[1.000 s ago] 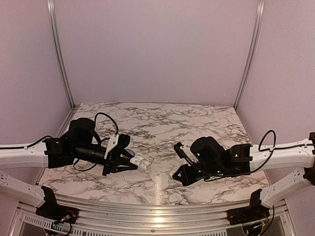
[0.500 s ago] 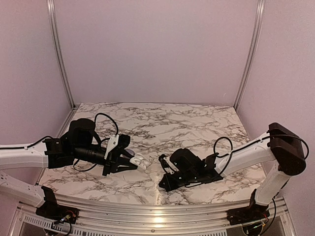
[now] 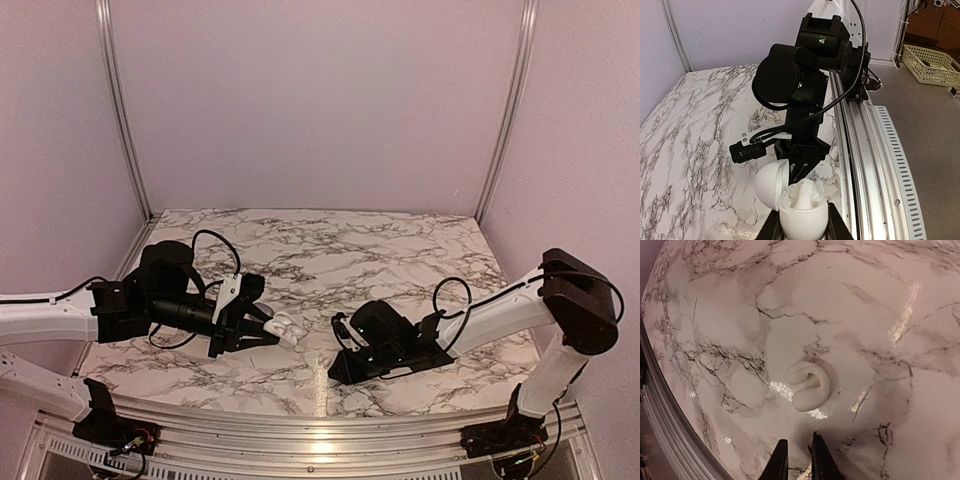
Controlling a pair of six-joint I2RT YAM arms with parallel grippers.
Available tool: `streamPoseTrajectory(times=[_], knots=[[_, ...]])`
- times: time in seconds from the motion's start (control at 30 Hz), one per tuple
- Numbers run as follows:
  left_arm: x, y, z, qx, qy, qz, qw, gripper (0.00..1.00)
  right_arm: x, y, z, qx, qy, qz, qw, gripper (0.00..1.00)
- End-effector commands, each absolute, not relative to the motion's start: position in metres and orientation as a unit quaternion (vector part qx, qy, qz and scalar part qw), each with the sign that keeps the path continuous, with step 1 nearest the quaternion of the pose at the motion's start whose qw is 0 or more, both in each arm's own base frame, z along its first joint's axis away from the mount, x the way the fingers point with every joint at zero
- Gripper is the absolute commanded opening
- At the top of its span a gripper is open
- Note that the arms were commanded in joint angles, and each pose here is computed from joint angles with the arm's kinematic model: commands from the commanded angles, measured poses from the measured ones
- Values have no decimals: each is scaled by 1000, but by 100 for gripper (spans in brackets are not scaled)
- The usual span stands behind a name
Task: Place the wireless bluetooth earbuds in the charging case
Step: Place the right earbud at the center of the board, then adjust the right earbud at the center of the board.
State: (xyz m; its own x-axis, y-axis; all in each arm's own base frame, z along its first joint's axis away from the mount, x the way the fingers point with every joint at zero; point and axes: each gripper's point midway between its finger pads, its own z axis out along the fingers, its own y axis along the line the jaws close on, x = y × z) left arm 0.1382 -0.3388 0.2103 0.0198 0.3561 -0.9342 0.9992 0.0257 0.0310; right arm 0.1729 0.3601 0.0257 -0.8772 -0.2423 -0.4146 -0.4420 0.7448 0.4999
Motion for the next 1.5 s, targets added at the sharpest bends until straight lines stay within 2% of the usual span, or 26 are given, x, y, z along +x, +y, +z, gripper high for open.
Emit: streamPoseTrajectory(times=[0.0, 0.23, 0.43, 0.63, 1.1, 1.47], knots=[[138, -336, 219, 579, 573, -389, 431, 0, 176, 348, 30, -180, 925, 284, 176, 15], [138, -337, 219, 579, 573, -389, 431, 0, 178, 354, 65, -289, 901, 244, 212, 25], [137, -335, 222, 579, 570, -390, 434, 0, 199, 369, 64, -305, 897, 220, 234, 36], [137, -336, 221, 579, 571, -390, 433, 0, 210, 391, 65, -325, 884, 230, 245, 55], [137, -335, 221, 579, 570, -389, 434, 0, 222, 399, 39, -346, 890, 196, 223, 57], [138, -337, 219, 581, 571, -388, 432, 0, 202, 383, 29, -342, 897, 207, 190, 56]])
